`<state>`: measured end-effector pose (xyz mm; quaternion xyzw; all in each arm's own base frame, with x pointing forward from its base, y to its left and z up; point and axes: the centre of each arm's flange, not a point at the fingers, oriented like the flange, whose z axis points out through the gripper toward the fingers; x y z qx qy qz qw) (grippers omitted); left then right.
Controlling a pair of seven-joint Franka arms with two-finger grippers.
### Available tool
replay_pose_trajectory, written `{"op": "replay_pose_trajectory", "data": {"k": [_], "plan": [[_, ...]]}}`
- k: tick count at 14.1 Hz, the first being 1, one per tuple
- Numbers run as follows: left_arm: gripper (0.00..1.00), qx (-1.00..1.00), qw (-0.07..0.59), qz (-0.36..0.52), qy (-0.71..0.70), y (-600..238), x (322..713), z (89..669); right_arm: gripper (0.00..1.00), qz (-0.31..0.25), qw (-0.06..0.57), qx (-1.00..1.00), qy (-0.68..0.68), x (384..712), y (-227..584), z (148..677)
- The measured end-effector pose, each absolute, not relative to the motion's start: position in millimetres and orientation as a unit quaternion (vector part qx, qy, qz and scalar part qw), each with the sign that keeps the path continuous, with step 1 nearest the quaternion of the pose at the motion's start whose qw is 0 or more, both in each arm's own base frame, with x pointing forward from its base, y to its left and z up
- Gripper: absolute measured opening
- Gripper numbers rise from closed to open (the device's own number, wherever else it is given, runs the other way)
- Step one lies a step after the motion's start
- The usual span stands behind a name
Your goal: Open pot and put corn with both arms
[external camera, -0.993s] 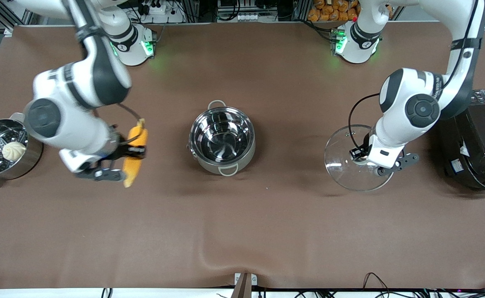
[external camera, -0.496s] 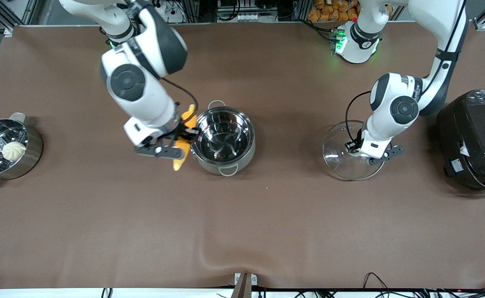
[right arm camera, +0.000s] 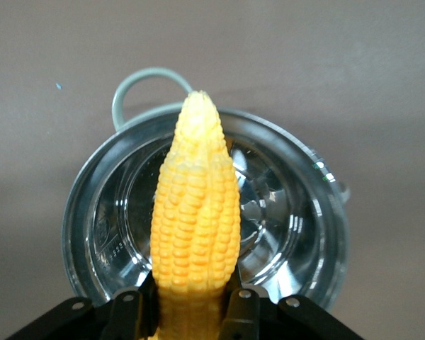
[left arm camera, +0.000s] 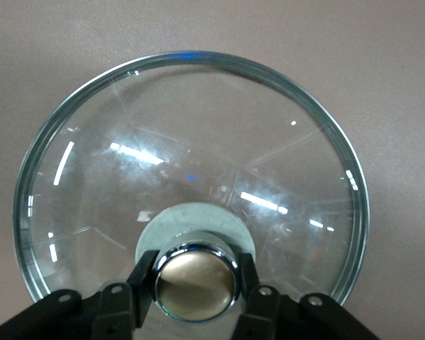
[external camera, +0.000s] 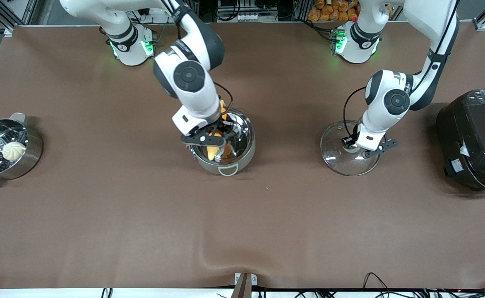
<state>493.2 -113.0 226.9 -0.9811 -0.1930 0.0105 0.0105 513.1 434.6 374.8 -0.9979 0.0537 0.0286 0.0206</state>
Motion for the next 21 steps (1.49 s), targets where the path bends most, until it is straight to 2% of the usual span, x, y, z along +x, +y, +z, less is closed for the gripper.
{"op": "replay_pose_trajectory", "data": {"k": [4,5,9,11,13,16,18,21], "plan": [[0.95,-0.981,0.0,-0.017,-0.196,-114.8,513.5,257.1,0.37,0.024,0.023,-0.998,0.051,510.0,440.4,346.4],[1.0,-0.98,0.0,-0.021,-0.197,-116.2,526.2,275.9,0.37,0.02,0.026,-0.998,0.051,508.0,440.3,336.8],[1.0,-0.985,0.006,-0.026,-0.172,-103.4,588.9,393.1,0.37,0.017,0.027,-0.998,0.048,499.7,441.2,316.1],[1.0,-0.988,0.01,-0.023,-0.155,-91.8,599.5,437.9,0.37,0.018,0.026,-0.998,0.047,499.1,441.3,314.6],[1.0,-0.99,0.014,-0.015,-0.142,-88.5,598.4,474.8,0.49,0.018,0.026,-0.998,0.046,498.1,442.5,312.9],[1.0,-0.992,0.018,-0.007,-0.127,-88.8,592.9,518.2,0.81,0.017,0.027,-0.998,0.046,497.8,443.3,312.0],[1.0,-0.993,0.02,-0.001,-0.12,-87.7,591.4,536.5,0.99,0.017,0.027,-0.998,0.046,497.9,443.4,312.2],[1.0,-0.993,0.022,0.003,-0.117,-87.3,590.1,548.0,1.0,0.01,0.031,-0.998,0.05,503.5,441.8,319.2]]}}
